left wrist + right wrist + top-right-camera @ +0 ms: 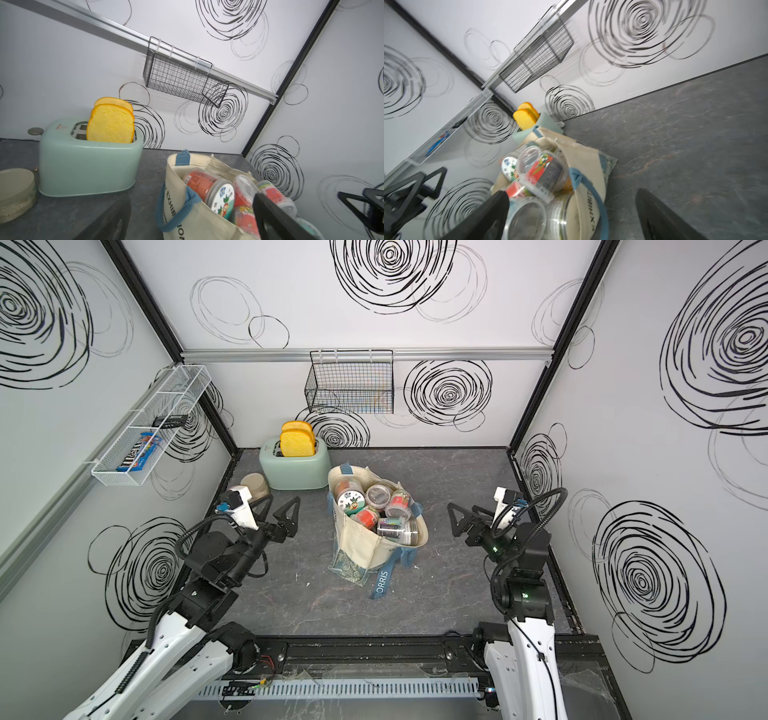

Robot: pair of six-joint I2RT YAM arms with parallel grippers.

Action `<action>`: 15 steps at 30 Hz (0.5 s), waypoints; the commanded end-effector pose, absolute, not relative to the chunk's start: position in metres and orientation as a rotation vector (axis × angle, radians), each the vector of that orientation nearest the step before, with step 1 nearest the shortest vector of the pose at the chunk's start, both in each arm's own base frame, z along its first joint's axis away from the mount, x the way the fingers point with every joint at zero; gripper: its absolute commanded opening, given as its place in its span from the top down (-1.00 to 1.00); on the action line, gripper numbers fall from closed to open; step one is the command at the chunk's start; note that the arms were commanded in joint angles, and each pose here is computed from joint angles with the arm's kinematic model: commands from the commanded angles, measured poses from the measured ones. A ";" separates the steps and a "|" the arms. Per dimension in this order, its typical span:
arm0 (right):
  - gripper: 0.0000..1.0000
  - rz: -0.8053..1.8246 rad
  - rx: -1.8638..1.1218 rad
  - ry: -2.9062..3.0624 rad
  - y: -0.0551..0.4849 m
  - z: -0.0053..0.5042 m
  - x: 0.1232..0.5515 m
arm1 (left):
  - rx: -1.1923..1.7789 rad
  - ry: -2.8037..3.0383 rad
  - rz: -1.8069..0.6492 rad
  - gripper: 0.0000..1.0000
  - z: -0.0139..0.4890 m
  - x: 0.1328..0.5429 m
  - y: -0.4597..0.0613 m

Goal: Take out the seed jars from the canvas bag
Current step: Pick up the seed jar from the canvas bag.

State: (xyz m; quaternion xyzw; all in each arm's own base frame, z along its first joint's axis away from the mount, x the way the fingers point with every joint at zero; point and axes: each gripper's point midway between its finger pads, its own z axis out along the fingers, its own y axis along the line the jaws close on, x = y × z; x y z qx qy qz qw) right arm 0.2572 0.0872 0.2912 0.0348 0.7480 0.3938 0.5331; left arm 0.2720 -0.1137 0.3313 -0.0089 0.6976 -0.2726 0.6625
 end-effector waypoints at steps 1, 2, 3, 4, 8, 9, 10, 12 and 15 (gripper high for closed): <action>-0.89 1.328 0.007 1.885 0.136 0.276 0.226 | 0.006 1.767 -0.741 -0.91 0.304 0.253 -0.129; -0.88 1.350 -0.006 1.879 0.142 0.276 0.222 | -0.005 1.769 -0.767 -0.91 0.305 0.251 -0.130; -0.88 1.351 -0.014 1.882 0.148 0.277 0.219 | -0.034 1.770 -0.788 -0.91 0.304 0.250 -0.128; -0.88 1.355 -0.023 1.898 0.154 0.274 0.217 | -0.085 1.778 -0.812 -0.91 0.301 0.250 -0.126; -0.73 1.380 -0.061 2.007 0.181 0.251 0.211 | -0.149 1.776 -0.932 -0.92 0.293 0.250 -0.129; -0.72 1.369 -0.072 2.030 0.186 0.246 0.209 | -0.128 1.769 -0.954 -0.92 0.295 0.248 -0.132; -0.72 1.353 -0.081 2.045 0.190 0.244 0.209 | -0.114 1.766 -0.959 -0.92 0.297 0.245 -0.133; -0.72 1.326 -0.089 2.057 0.194 0.243 0.209 | -0.104 1.768 -0.933 -0.92 0.300 0.242 -0.132; -0.70 1.322 -0.101 2.059 0.201 0.243 0.212 | -0.054 1.807 -0.936 -0.92 0.301 0.236 -0.140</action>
